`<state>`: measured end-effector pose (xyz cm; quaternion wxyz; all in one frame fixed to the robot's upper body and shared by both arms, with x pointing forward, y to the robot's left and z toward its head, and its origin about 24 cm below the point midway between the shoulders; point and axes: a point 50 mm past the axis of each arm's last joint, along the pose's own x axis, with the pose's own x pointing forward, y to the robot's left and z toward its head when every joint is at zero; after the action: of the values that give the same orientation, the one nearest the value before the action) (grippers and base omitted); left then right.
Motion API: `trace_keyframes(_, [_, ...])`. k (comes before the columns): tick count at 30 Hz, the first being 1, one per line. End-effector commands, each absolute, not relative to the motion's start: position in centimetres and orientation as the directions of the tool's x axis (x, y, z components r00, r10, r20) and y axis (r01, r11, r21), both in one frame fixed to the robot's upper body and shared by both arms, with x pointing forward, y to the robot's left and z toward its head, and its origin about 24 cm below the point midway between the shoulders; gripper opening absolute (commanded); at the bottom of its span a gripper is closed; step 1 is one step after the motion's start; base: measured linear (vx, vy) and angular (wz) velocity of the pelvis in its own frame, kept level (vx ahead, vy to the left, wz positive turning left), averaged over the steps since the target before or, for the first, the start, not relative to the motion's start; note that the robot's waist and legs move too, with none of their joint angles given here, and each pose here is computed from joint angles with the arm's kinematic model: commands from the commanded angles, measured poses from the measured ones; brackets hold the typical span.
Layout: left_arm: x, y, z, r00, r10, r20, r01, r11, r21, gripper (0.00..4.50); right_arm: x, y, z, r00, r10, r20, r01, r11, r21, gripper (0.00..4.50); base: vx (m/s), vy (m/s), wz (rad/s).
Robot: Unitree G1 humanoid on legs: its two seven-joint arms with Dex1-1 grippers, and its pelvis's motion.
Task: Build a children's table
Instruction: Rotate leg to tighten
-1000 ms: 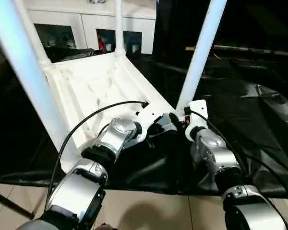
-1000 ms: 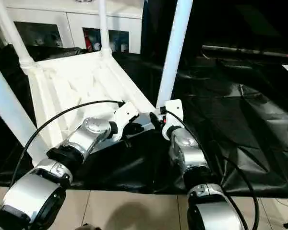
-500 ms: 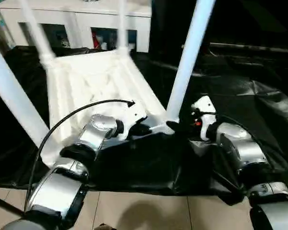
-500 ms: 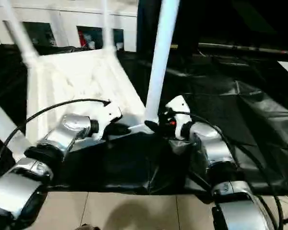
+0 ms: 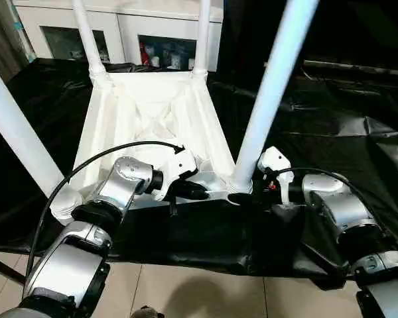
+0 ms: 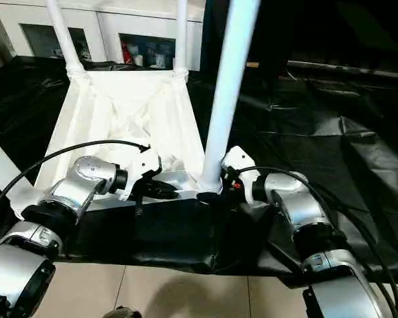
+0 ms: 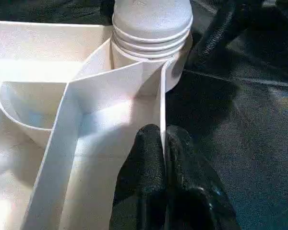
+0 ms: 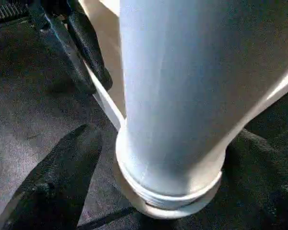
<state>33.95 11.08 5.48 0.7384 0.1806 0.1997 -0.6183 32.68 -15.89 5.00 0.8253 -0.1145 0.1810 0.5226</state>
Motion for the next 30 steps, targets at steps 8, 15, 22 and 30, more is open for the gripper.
trace_keyframes(8, [33.4,10.1,5.6,0.105,-0.89,-0.444,0.993,0.119,-0.004,0.0,32.5,-15.9,5.1,0.357,0.845,-0.398,-0.916,0.4,0.03,2.86,0.0,0.0,0.0])
trace_keyframes(15, [33.5,10.1,5.3,0.13,-0.882,-0.454,0.989,0.147,-0.001,0.0,32.6,-15.9,4.6,0.407,0.831,-0.38,-0.888,0.457,0.048,2.76,0.0,0.0,0.0])
trace_keyframes(22, [35.5,7.9,4.2,0.522,-0.704,-0.481,0.827,0.555,0.086,0.0,34.6,-15.0,2.4,0.843,0.428,-0.327,-0.42,0.902,0.099,2.75,0.0,0.0,0.0])
trace_keyframes(30, [35.2,4.1,4.2,0.547,-0.707,-0.448,0.814,0.575,0.086,0.0,34.4,-10.3,2.3,0.861,0.415,-0.294,-0.398,0.91,0.12,2.75,0.0,0.0,0.0])
